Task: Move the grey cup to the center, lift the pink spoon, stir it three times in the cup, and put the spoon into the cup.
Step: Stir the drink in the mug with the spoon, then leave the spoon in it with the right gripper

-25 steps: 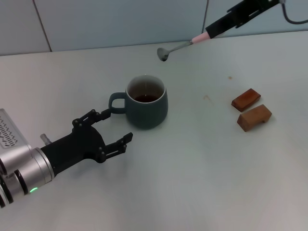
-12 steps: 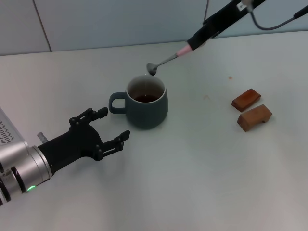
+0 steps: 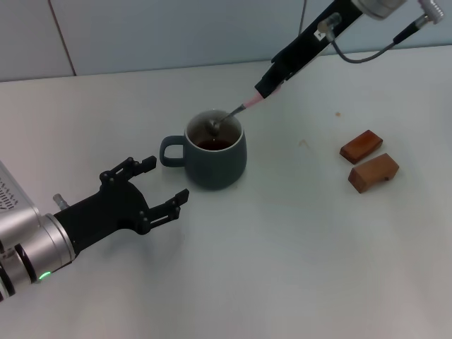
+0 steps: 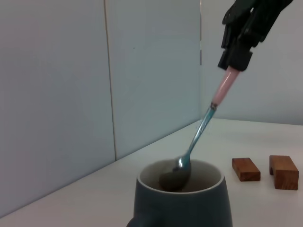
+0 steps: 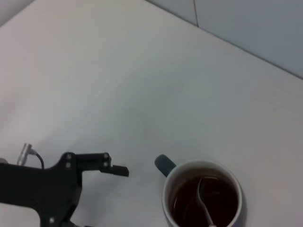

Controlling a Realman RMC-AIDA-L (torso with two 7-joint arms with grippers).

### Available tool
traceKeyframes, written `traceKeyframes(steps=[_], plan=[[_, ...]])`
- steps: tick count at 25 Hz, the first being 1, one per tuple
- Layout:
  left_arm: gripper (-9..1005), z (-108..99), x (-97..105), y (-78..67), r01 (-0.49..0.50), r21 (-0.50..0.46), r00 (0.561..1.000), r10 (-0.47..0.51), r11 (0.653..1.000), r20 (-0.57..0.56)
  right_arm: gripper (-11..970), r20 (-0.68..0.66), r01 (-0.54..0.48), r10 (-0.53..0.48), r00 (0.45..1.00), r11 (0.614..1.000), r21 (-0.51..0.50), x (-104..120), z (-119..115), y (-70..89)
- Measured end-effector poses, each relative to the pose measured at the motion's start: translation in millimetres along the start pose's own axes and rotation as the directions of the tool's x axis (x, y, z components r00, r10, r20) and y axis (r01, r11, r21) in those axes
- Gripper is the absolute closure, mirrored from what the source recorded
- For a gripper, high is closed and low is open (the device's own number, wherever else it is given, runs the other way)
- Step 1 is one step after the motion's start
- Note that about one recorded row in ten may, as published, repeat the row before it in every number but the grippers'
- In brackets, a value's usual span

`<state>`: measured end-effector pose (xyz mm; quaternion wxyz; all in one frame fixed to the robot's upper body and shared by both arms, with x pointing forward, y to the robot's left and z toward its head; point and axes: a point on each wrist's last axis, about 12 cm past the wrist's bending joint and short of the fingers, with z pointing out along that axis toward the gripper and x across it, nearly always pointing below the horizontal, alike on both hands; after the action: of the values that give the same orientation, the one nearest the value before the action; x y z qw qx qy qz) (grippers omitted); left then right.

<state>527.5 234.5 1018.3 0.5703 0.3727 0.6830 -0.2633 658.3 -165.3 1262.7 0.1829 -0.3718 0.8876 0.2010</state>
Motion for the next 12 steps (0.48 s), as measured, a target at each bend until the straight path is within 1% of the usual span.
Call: traceKeyframes(steps=[6,8,12], plan=[[149,1.1,-0.9,0.2,-0.002,0.002,1.000,0.002,1.000,0.002,838,-0.031,0.014,-0.013,0.999,1.000,0.014,-2.9,13.9,-2.1],[149,2.2,-1.6,0.1,-0.003,0.005,1.000,0.003,1.000,0.004,838,-0.040,0.033,-0.032,0.999,0.999,0.027,-5.9,20.5,-0.9],[149,2.9,-1.9,-0.2,-0.004,0.007,1.000,0.004,1.000,0.005,837,-0.048,0.042,-0.040,0.998,0.999,0.032,-9.0,23.4,0.8]])
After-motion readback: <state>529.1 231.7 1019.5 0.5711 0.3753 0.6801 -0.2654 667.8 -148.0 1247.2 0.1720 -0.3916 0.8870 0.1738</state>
